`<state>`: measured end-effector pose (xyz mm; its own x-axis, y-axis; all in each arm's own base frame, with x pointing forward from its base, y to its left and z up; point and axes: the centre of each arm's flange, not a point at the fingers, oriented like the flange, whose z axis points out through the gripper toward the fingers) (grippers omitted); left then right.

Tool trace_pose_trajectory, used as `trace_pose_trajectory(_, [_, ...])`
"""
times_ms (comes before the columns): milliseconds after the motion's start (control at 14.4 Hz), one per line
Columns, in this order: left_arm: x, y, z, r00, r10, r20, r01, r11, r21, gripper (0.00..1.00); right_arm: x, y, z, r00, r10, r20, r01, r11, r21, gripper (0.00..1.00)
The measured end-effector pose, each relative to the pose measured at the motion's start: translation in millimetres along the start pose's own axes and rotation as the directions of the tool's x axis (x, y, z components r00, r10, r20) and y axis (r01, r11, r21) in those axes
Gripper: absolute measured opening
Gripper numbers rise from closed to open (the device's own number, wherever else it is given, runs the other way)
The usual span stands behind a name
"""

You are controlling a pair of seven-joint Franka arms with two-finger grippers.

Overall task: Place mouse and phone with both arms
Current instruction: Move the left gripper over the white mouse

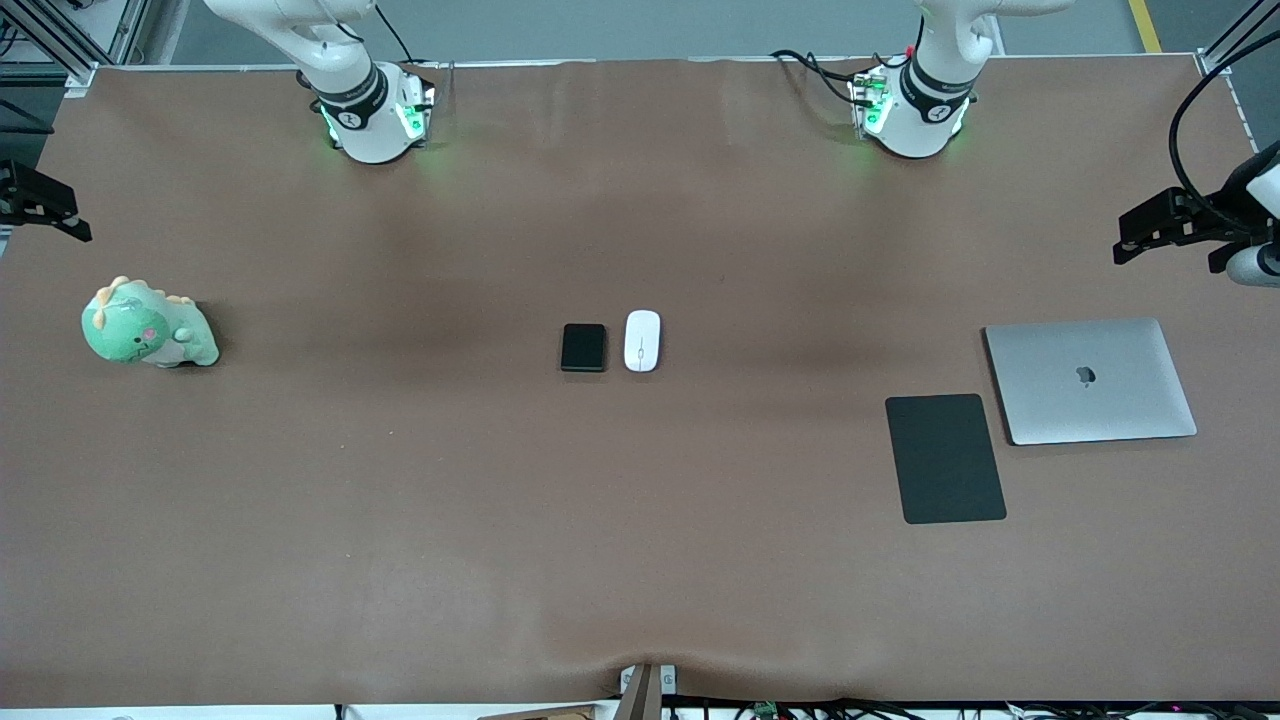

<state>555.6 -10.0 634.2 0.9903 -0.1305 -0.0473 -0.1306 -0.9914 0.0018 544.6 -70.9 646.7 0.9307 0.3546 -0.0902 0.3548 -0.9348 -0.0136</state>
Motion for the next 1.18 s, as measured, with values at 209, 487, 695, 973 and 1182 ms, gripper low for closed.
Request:
trace_pose_trajectory(209, [0, 1, -2, 1.000, 0.005, -0.006, -0.005, 1.000, 0.001, 1.00, 0, -1, 0, 1.000, -0.002, 0.006, 0.002, 1.000, 0.004, 1.00])
trace_pose_trajectory(487, [5, 27, 0, 0.999, 0.052, -0.003, -0.052, 0.999, 0.002, 1.00, -2, 1, 1, 1.000, 0.003, 0.010, -0.003, 1.000, 0.005, 1.00])
trace_pose_trajectory(695, [18, 110, 26, 0.996, 0.081, 0.043, -0.081, 0.997, -0.001, 1.00, -4, 3, 1, 1.000, 0.007, 0.015, -0.007, 1.000, 0.009, 1.00])
trace_pose_trajectory(973, [17, 279, 74, 0.998, 0.054, 0.045, -0.053, 0.998, -0.037, 1.00, -4, -1, 3, 1.000, 0.000, 0.029, 0.000, 1.000, 0.018, 1.00])
trace_pose_trajectory(1182, [4, 388, 127, 0.999, 0.010, 0.036, -0.007, 0.998, -0.064, 1.00, 2, -12, 3, 0.999, -0.023, 0.030, 0.022, 1.000, 0.019, 1.00])
